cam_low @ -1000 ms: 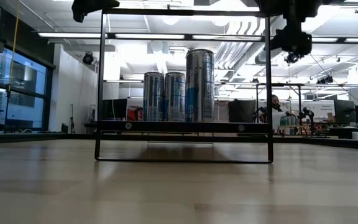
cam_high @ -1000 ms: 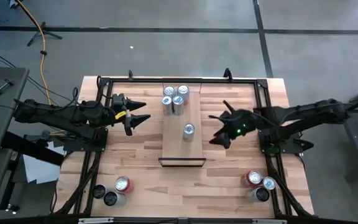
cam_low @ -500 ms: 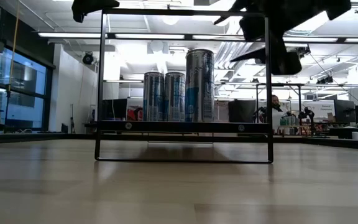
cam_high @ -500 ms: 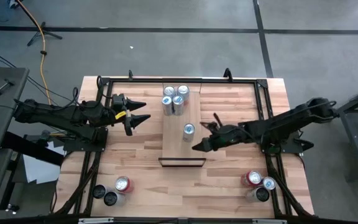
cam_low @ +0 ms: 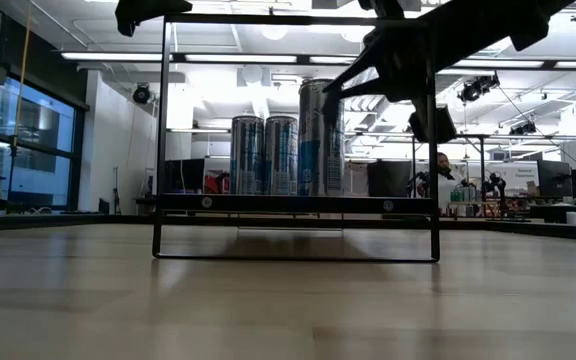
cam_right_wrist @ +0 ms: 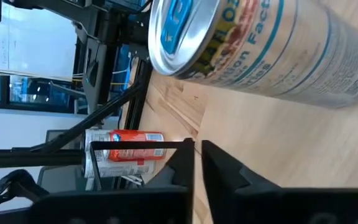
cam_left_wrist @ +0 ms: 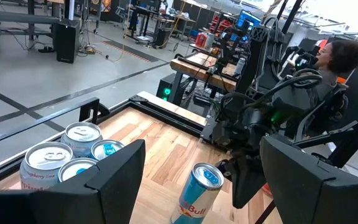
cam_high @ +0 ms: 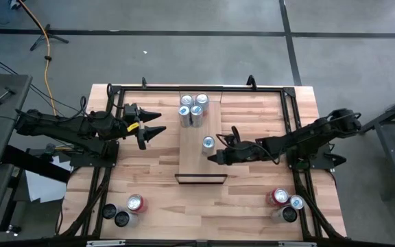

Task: Place canned beverage on shelf
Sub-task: Put the blue soda can on the shelf aligned with the other blue soda can

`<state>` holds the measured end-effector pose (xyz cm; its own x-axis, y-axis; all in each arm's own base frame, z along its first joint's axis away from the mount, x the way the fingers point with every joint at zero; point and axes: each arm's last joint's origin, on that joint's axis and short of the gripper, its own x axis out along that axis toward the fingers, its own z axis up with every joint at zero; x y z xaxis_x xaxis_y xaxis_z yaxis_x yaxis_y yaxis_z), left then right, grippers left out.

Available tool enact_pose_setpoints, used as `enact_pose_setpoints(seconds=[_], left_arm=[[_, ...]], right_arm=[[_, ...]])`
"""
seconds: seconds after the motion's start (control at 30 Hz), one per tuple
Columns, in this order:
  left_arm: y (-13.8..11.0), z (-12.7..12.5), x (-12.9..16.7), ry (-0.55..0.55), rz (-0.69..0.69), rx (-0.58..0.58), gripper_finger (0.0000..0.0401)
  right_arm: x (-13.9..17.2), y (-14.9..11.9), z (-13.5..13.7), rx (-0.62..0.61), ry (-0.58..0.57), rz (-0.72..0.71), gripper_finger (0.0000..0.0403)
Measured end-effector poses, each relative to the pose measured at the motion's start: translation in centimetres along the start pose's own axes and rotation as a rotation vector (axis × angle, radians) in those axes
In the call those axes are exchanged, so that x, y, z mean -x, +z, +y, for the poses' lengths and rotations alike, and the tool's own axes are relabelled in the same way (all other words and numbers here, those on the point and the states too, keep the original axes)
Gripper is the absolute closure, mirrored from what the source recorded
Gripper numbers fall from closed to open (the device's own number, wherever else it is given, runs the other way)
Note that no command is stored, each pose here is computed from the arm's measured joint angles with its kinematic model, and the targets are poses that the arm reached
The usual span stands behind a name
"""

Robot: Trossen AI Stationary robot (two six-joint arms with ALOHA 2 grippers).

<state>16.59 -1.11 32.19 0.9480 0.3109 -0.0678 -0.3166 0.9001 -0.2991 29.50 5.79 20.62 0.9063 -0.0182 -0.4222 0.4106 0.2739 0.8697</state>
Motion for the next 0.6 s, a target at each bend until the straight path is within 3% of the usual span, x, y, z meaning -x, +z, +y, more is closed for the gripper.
enact_pose_setpoints(seconds=[0.6], left_arm=[[0.00,0.00,0.00,0.000,0.000,0.000,0.0123]], right_arm=[[-0.03,0.15,-0.02,-0.013,-0.002,-0.010,0.0402]])
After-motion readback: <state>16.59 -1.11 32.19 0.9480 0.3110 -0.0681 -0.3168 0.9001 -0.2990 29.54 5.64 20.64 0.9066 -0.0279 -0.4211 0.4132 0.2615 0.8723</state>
